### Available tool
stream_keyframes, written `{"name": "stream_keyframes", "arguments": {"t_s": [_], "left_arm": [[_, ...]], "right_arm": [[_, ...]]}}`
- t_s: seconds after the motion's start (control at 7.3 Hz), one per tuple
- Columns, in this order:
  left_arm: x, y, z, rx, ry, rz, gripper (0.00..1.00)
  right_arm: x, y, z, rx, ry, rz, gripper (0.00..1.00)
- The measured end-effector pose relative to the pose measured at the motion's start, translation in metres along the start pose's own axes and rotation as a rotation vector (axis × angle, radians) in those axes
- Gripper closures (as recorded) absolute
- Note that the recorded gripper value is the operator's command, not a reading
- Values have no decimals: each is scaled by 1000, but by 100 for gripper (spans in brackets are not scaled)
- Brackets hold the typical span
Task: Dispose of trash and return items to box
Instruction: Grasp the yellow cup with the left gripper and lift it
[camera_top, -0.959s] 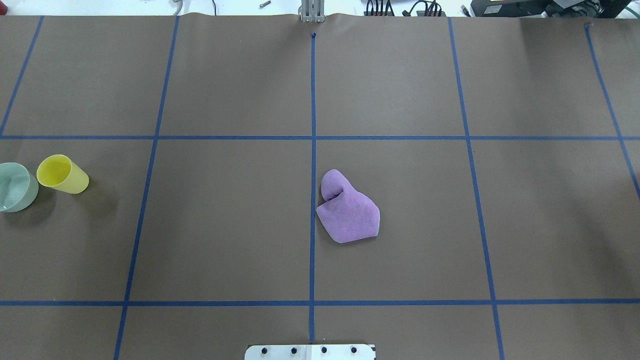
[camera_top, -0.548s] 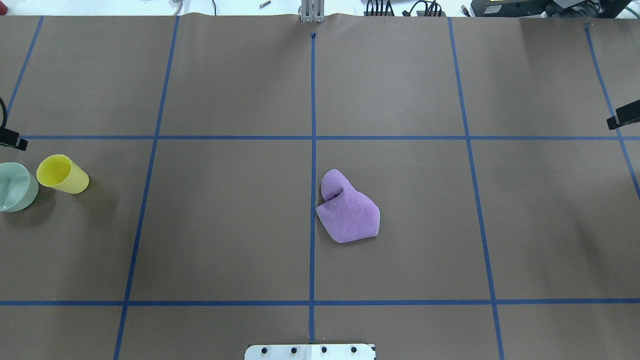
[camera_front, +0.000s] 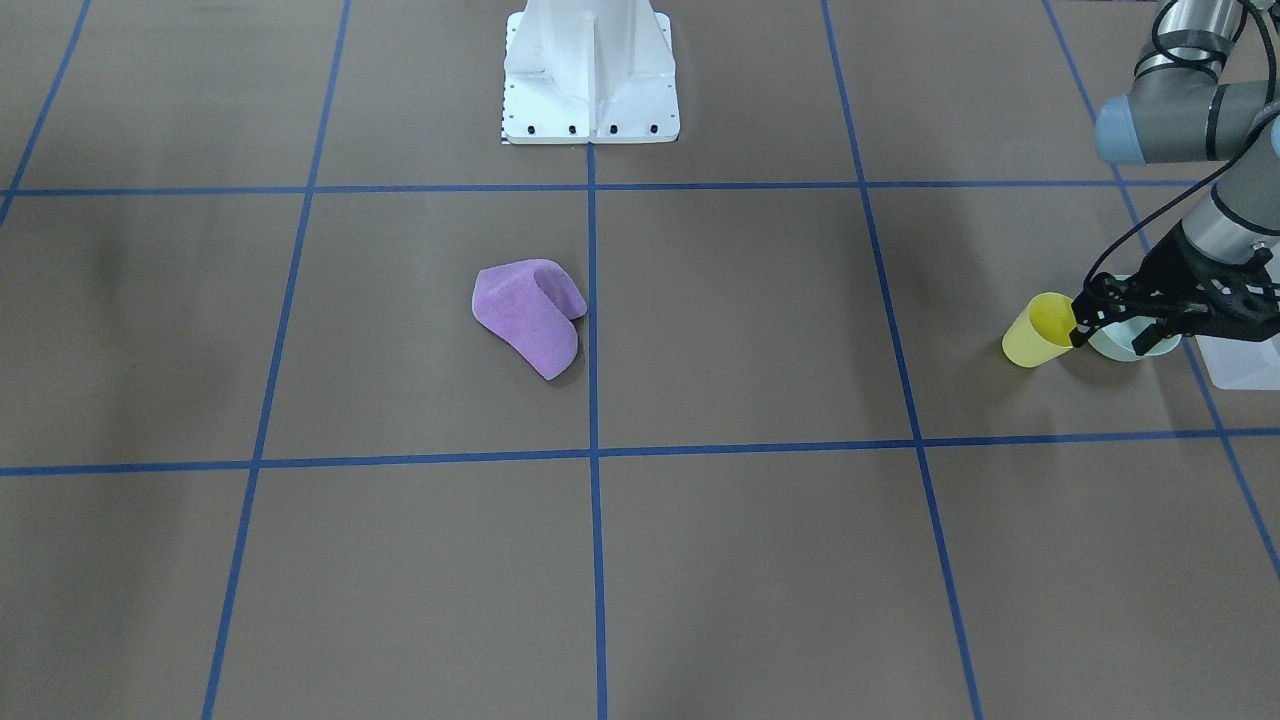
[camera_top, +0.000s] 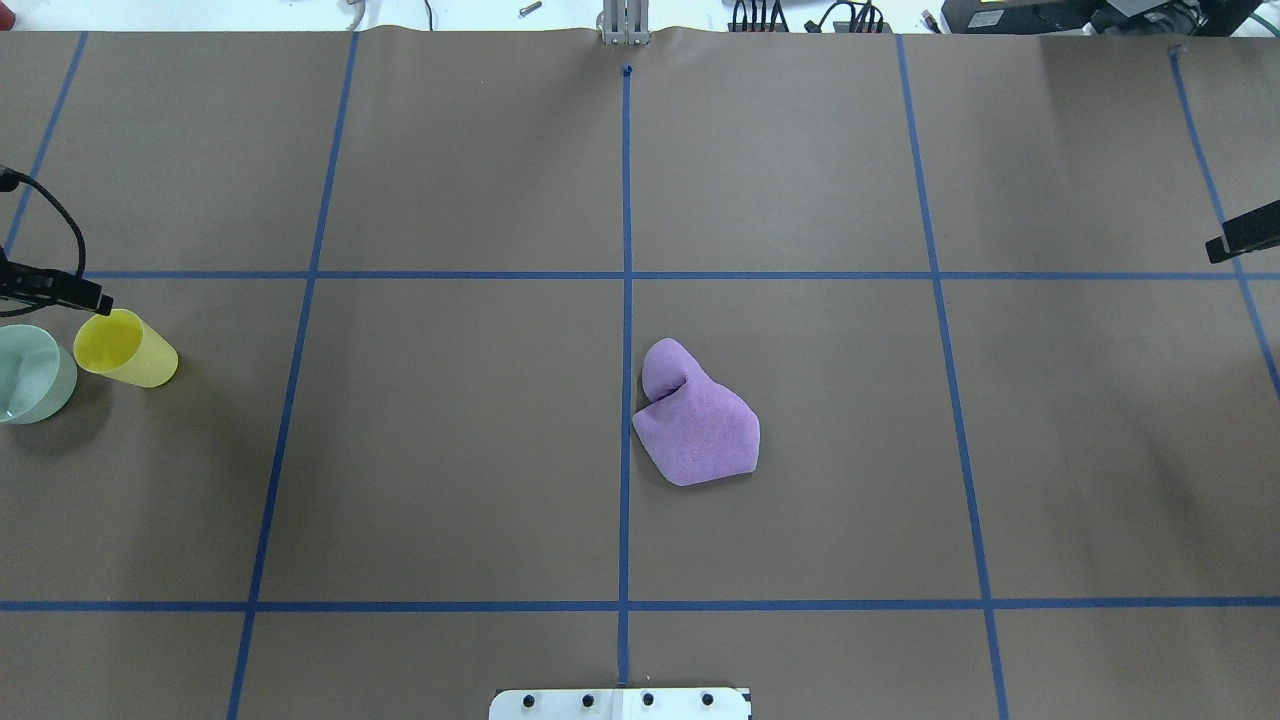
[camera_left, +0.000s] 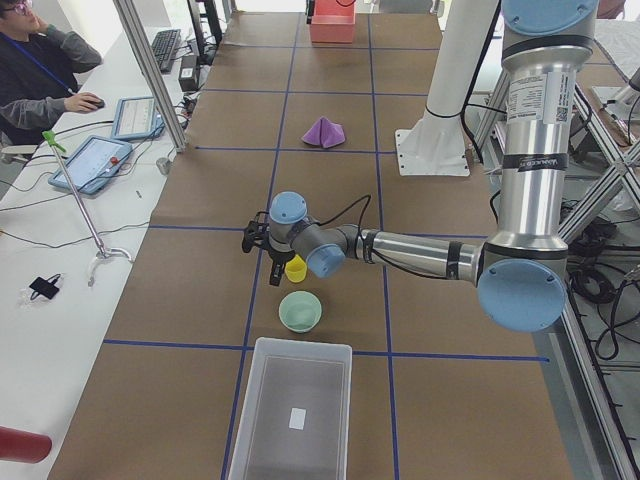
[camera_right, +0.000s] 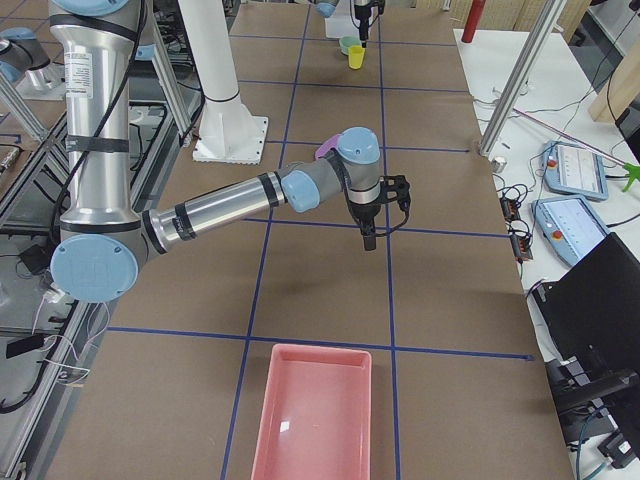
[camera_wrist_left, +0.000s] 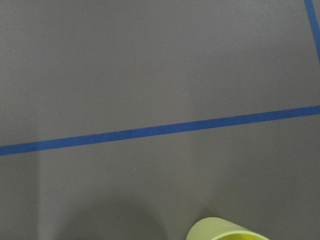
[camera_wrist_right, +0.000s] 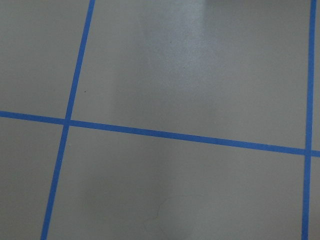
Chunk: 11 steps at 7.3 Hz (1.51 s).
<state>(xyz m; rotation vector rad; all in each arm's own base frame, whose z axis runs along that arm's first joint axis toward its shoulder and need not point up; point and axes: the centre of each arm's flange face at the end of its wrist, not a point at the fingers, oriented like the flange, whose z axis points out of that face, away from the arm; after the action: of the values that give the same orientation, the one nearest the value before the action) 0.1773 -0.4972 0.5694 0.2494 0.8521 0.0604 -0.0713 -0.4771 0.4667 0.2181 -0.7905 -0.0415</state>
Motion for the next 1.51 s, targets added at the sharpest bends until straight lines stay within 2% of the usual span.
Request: {"name": "stream_keyframes", "arguments": {"t_s": [0.27, 0.41, 0.68, 0.96, 1.37, 1.51], "left_arm": [[3, 2, -1, 1, 13, 10, 30], [5, 4, -2, 0, 18, 13, 39], [10, 9, 0, -13, 29, 23, 66], [15, 16, 8, -32, 32, 33, 100], [15, 21, 8, -37, 35, 44, 100], [22, 21, 0, -37, 55, 51, 100]], "right_arm": [[1, 0, 0, 4, 11, -1, 0], [2, 0, 1, 4, 12, -1, 0], [2, 0, 1, 3, 14, 0, 0], [3, 0, 2, 2, 16, 2, 0], [4, 0, 3, 3, 21, 4, 0], [4, 0, 3, 3, 21, 4, 0]]}}
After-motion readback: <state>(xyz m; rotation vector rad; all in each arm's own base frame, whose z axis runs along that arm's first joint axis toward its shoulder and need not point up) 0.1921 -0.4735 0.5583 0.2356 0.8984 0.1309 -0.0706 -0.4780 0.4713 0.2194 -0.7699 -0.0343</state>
